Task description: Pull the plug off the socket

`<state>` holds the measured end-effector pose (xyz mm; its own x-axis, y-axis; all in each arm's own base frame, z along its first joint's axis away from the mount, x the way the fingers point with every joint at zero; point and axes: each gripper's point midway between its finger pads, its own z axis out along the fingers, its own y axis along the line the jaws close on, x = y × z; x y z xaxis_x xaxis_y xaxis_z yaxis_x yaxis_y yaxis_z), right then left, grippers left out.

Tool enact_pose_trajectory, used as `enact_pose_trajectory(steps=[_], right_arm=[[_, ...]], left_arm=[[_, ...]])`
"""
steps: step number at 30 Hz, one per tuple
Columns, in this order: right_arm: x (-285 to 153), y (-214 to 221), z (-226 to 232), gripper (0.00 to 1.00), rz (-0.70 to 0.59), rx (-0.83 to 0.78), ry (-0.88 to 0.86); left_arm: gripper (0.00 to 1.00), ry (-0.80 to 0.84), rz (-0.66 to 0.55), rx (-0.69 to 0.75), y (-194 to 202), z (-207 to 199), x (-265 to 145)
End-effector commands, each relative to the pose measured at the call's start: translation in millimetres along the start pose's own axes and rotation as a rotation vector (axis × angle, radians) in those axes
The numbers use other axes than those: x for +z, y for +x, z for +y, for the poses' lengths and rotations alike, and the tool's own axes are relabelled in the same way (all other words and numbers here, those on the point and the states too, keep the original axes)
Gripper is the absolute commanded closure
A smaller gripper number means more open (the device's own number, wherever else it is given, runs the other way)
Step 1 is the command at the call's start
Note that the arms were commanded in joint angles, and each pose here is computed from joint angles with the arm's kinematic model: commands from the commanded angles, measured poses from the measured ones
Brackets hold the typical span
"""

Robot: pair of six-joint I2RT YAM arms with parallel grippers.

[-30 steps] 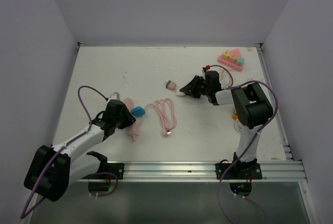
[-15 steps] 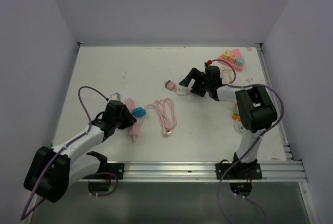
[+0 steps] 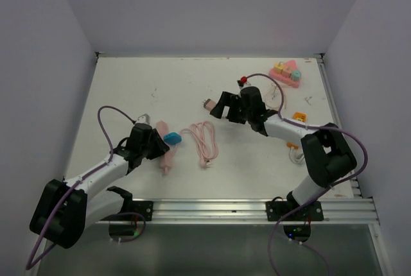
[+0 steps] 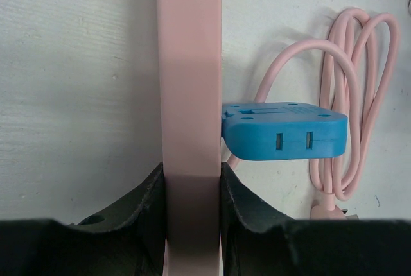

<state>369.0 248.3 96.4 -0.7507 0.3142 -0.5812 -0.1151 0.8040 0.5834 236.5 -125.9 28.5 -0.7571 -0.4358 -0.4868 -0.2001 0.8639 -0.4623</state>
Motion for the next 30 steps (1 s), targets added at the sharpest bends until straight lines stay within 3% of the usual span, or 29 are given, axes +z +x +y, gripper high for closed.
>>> enact_pose_trajectory(steps=[1, 7, 16, 20, 30], right_arm=[[-5, 31, 66, 0.05, 0.033, -0.064, -0.227], [-5, 79, 132, 0.06, 0.115, -0.331, -0.411], [5, 107, 144, 0.06, 0.199, -0.46, -0.461], [12, 106, 141, 0.03, 0.195, -0.375, -0.405], [21, 118, 141, 0.01, 0.247, 0.042, -0.328]], left_arm=[[1.0, -0.009, 0.059, 0.02, 16, 8, 1], [1.0, 0.002, 0.071, 0.045, 16, 6, -2], [1.0, 0.034, 0.09, 0.115, 13, -2, -4], [1.0, 0.064, 0.093, 0.11, 14, -6, -4], [1.0, 0.12, 0.088, 0.083, 19, -12, -3]])
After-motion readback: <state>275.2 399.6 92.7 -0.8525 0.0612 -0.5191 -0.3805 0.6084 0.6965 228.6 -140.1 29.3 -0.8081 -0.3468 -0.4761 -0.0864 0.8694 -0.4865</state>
